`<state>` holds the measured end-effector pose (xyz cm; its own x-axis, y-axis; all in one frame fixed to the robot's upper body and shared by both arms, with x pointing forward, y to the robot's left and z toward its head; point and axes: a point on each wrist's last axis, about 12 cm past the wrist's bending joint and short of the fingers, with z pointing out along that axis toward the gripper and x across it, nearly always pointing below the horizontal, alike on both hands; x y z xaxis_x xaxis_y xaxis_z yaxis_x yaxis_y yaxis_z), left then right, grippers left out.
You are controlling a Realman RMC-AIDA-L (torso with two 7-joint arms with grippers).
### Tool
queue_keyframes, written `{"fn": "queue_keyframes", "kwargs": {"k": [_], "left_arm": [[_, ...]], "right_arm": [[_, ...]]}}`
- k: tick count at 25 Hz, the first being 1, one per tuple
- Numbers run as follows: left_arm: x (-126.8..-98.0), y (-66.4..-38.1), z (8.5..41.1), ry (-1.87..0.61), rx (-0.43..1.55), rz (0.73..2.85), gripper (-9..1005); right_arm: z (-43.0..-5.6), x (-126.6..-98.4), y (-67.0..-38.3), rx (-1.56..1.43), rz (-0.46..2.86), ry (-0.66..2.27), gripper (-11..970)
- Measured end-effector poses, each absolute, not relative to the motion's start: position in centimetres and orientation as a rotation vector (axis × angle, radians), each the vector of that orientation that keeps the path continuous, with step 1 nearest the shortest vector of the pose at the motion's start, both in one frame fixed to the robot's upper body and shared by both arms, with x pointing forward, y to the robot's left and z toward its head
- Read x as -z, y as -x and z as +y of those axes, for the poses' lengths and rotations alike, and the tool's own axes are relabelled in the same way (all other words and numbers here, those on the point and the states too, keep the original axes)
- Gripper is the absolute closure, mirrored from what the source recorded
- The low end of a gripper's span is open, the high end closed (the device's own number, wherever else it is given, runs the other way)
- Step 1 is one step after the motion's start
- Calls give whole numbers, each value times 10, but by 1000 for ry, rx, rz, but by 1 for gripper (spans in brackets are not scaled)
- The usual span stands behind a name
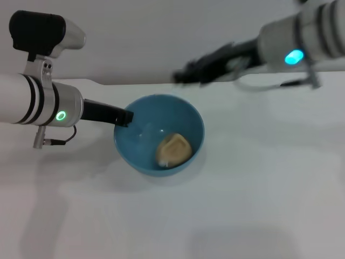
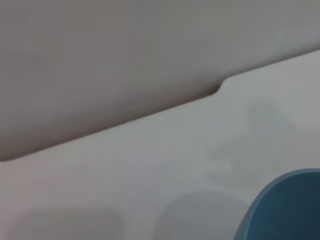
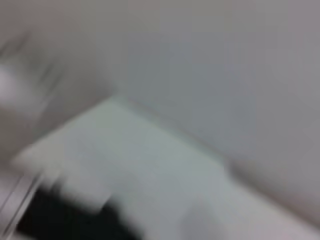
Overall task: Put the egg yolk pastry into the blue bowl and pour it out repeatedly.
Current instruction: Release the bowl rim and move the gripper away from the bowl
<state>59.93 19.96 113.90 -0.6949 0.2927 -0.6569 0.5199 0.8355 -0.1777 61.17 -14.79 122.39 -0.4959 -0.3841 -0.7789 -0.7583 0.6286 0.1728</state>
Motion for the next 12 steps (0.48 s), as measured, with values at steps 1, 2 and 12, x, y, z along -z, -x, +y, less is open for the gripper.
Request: {"fn": "queue_keyframes", "kwargs": {"k": [1, 2, 12], "left_arm": [[-1139, -598, 199, -600, 471, 2383, 979], [-1138, -597, 199, -611, 474, 2391, 978], [-1120, -584, 174, -770, 475, 2420, 971]], "right_arm": [[-157, -1229, -614, -656, 2105, 837, 712], [-172, -1235, -616, -643, 2079, 761, 682], [-281, -1213, -614, -615, 2004, 194, 586]]}}
